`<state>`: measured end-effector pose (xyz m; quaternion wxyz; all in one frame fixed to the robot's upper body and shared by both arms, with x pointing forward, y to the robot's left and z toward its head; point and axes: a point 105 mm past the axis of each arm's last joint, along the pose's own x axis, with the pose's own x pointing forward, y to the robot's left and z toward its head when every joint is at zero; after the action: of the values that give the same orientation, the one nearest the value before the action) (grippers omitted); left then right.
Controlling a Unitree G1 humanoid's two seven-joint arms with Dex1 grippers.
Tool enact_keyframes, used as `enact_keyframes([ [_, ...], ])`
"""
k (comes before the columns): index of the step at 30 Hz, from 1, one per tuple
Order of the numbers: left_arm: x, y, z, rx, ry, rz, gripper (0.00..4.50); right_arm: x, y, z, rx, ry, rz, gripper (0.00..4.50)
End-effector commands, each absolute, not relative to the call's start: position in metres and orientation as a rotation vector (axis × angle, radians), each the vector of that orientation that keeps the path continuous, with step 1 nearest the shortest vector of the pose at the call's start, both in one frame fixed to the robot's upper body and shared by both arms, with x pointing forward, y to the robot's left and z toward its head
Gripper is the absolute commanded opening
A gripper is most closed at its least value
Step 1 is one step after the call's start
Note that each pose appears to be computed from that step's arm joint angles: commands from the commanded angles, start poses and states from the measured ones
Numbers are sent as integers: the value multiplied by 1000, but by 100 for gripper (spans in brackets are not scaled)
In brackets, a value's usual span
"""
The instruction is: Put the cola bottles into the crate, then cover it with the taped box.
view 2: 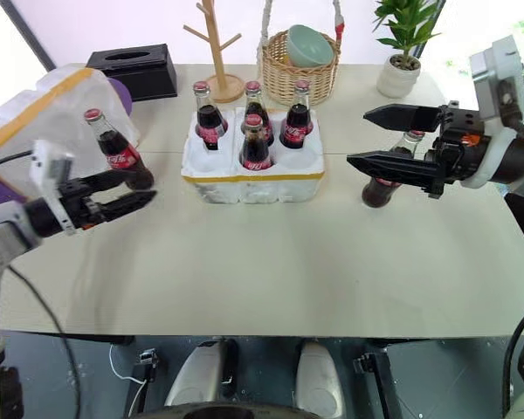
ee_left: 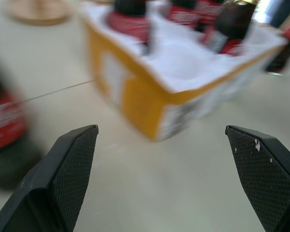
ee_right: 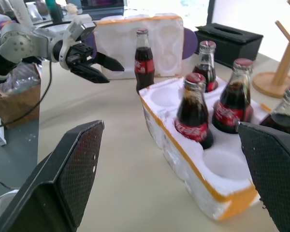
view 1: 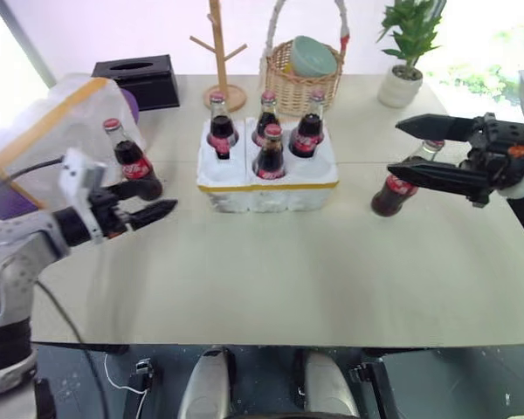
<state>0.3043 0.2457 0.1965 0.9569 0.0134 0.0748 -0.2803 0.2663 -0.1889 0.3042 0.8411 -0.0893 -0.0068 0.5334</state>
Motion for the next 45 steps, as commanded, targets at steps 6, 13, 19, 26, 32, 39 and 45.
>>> enact_keyframes([
  [6,351,269,200,67,56,-303,441,263,-188,318,-226,-59,1130,450],
  [13,388,259,194,103,51,-302,441,263,-187,321,-218,-68,1133,450],
  [19,405,262,184,109,75,-290,441,262,-190,322,-214,-68,1117,450],
  [26,404,253,189,113,49,-363,357,260,-189,320,-228,-59,1115,450],
  [32,382,238,227,75,-6,-511,281,260,-189,317,-240,-44,1115,450],
  [39,333,184,289,114,-105,-904,281,260,-190,314,-259,-35,1104,450],
  [45,355,148,292,134,-109,-959,281,261,-189,312,-252,-44,1095,450],
])
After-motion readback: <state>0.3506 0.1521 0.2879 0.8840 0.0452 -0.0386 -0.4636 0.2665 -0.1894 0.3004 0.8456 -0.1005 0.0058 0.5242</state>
